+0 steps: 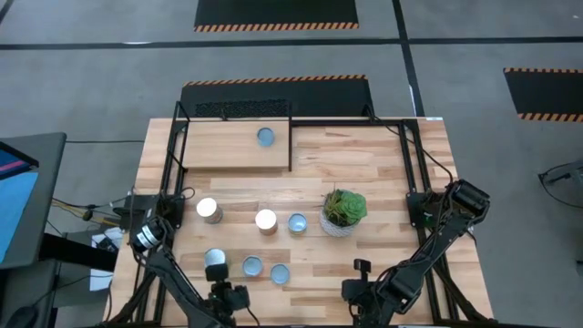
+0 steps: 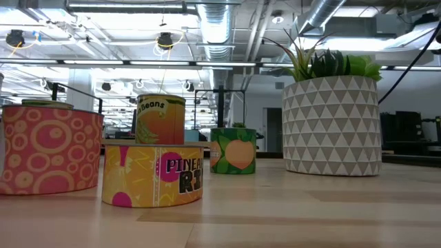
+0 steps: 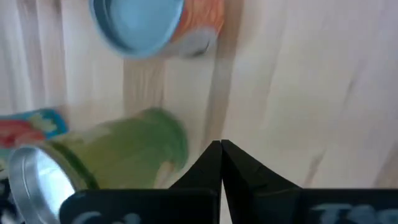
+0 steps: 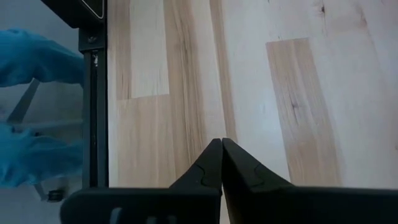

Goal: Pick and place cans onto a shelf
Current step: Adjust the canned goods

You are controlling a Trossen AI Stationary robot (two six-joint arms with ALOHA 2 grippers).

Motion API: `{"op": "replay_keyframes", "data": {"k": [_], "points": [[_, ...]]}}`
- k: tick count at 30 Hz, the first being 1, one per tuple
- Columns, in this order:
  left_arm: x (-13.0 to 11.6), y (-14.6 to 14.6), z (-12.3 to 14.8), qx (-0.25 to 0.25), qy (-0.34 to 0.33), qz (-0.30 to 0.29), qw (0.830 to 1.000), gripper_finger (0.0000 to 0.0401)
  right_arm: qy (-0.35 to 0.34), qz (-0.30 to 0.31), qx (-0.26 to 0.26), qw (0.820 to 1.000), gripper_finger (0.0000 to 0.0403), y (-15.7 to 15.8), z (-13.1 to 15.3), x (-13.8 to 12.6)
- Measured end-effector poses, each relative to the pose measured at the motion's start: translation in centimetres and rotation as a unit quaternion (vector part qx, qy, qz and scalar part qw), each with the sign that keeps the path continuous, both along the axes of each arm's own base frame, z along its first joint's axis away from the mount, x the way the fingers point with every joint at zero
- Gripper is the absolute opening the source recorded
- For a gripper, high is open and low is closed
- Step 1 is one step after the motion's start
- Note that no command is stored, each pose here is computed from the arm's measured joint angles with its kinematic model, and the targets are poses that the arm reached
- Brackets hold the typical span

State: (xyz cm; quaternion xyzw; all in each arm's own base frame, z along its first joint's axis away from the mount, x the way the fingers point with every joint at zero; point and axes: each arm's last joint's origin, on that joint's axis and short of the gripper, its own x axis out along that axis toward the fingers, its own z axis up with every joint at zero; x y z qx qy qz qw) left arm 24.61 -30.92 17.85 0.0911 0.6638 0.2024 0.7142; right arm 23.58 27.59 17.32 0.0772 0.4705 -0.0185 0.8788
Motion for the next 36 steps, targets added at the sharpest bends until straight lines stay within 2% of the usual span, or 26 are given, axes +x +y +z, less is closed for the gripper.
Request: {"op": "replay_keyframes", "data": {"k": [7,13,16,18,21,23,28,33,36], "points": [[-1.5,2.2,-2.1,0.09,0.068,0.004,0.994,0.0,0.0,0.001,0.0,1.0,0.0016,0.0,0.0,0.0],[-1.8,4.1,-3.5,0.147,0.052,0.02,0.988,0.0,-0.002,0.001,0.002,1.0,0.002,0.0,0.0,0.0],[-1.3,3.8,-3.1,0.133,0.036,0.031,0.99,0.0,-0.003,0.001,0.003,1.0,0.0023,0.1,0.0,0.0],[-0.5,2.8,-2.3,0.094,0.021,0.013,0.995,0.0,-0.002,0.001,0.003,1.0,0.0022,0.1,0.0,0.0],[0.9,0.9,-0.9,0.012,-0.009,-0.046,0.999,0.0,-0.002,0.001,0.002,1.0,0.0018,0.0,0.0,0.1],[2.0,-0.3,-0.5,-0.034,-0.05,-0.094,0.994,0.0,-0.002,0.0,0.002,1.0,0.0016,0.0,0.0,0.1],[4.6,-0.9,-0.9,-0.084,-0.115,-0.167,0.976,0.0,-0.003,0.002,0.001,1.0,0.002,0.0,0.0,0.1],[5.8,1.6,-2.6,-0.06,-0.089,-0.159,0.981,0.0,-0.003,0.004,0.001,1.0,0.0024,0.1,0.0,0.0],[5.2,3.9,-3.2,0.01,-0.036,-0.112,0.993,0.0,-0.003,0.004,0.002,1.0,0.0019,0.1,0.0,0.0]]}}
